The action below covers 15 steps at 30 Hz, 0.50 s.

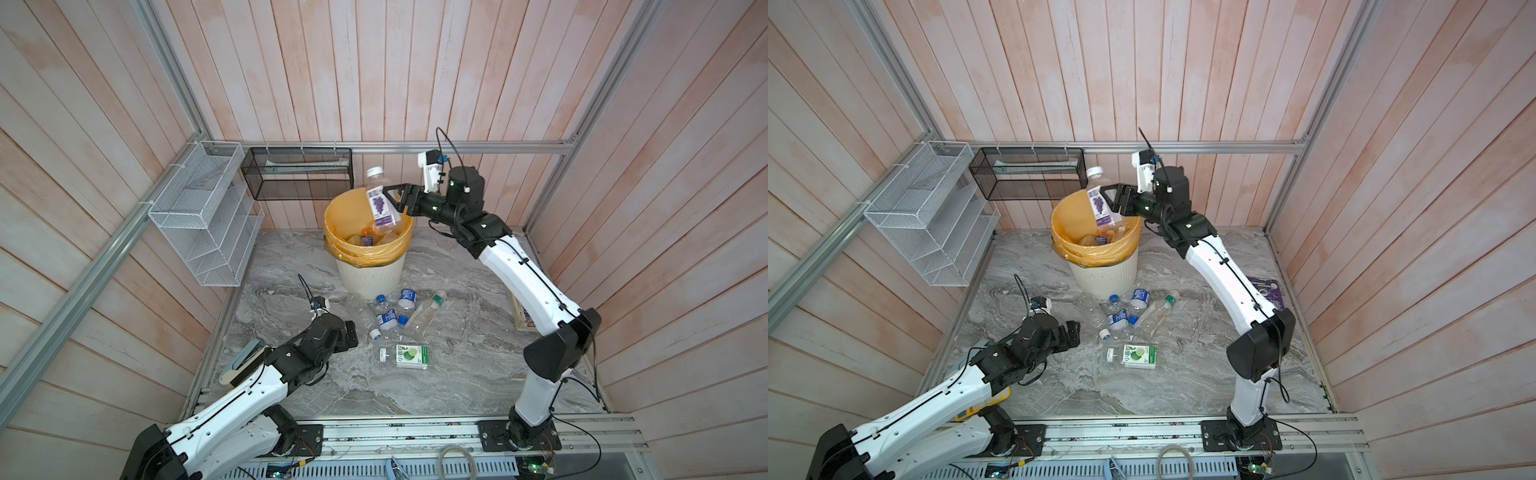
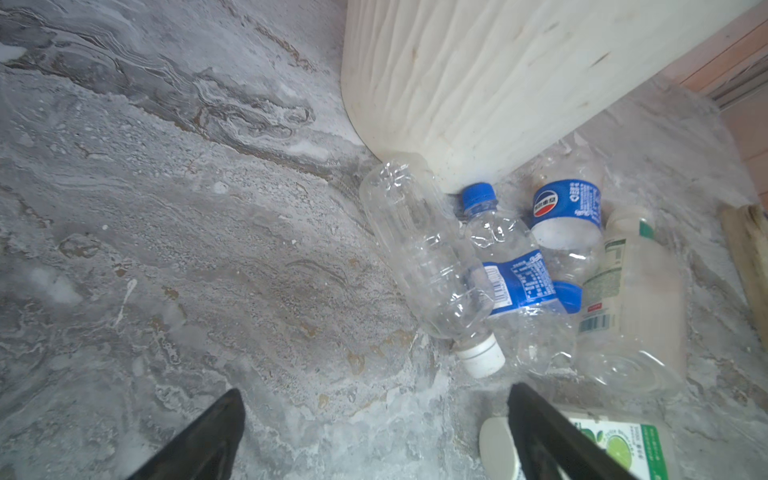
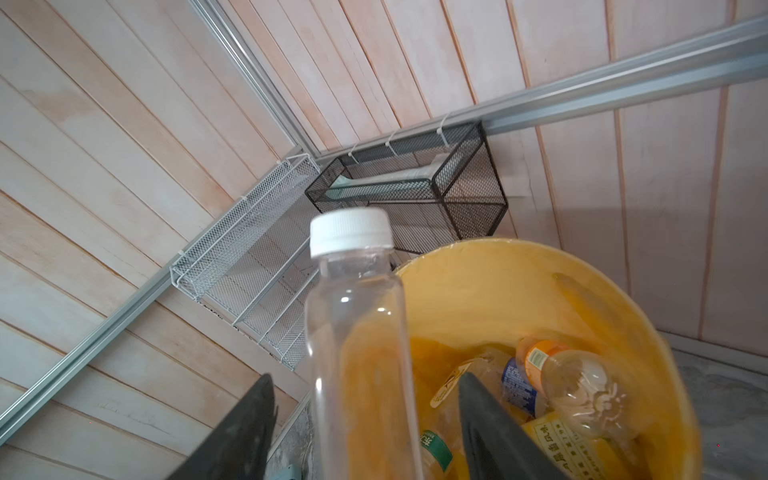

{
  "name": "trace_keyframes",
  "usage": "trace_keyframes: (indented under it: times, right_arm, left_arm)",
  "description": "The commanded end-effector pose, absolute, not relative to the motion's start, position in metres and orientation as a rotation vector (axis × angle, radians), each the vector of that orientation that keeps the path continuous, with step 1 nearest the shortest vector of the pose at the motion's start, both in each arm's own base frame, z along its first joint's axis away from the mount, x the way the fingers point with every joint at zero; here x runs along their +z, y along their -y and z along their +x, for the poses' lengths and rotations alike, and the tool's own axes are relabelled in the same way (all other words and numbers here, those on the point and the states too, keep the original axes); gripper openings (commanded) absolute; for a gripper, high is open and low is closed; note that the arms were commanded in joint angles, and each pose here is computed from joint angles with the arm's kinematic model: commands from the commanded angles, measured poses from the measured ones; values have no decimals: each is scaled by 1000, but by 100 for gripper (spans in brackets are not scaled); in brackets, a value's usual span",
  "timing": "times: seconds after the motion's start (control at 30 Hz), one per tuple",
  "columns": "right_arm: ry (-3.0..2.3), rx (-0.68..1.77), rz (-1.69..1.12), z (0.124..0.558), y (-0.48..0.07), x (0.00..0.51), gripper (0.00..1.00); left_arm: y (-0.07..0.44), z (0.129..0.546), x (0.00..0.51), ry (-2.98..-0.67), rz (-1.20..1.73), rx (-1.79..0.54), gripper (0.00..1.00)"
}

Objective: Throw the plastic bottles in the bin

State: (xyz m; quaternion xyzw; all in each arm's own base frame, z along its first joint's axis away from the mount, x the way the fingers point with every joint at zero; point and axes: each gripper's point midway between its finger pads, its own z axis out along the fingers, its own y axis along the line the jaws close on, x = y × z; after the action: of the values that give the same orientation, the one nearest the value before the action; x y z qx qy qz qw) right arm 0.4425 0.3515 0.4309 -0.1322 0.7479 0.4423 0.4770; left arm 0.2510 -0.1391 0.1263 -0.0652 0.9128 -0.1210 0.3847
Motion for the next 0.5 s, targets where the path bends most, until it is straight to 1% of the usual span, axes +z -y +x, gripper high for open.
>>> trace_keyframes:
  times: [0.0,0.17,0.23,0.33,0.37,0.47]
  right_arm:
    - [-1903,953,-268,448,-321,423,85]
    - [-1818,874,-173,437,-272,442,85]
    - [-1813,834,-135,429,-249,434,86]
    - [-1841,781,-80,414,-217,404,90]
    - [-1850,738,-27,416,-192,392,90]
    - [-1915,673,65,402,-154,342,93]
  left_arm:
    - [146,255,144,-2273,-171,-306,100]
    - [165,251,158,-2216,-41,-295,100]
    - [179,248,163,-2195,66,-286,100]
    - [212,237,167,-2169,287,-287,100]
    - [223,234,166,-2160,373,-286,100]
    - [256,224,160,-2146,602,-287,100]
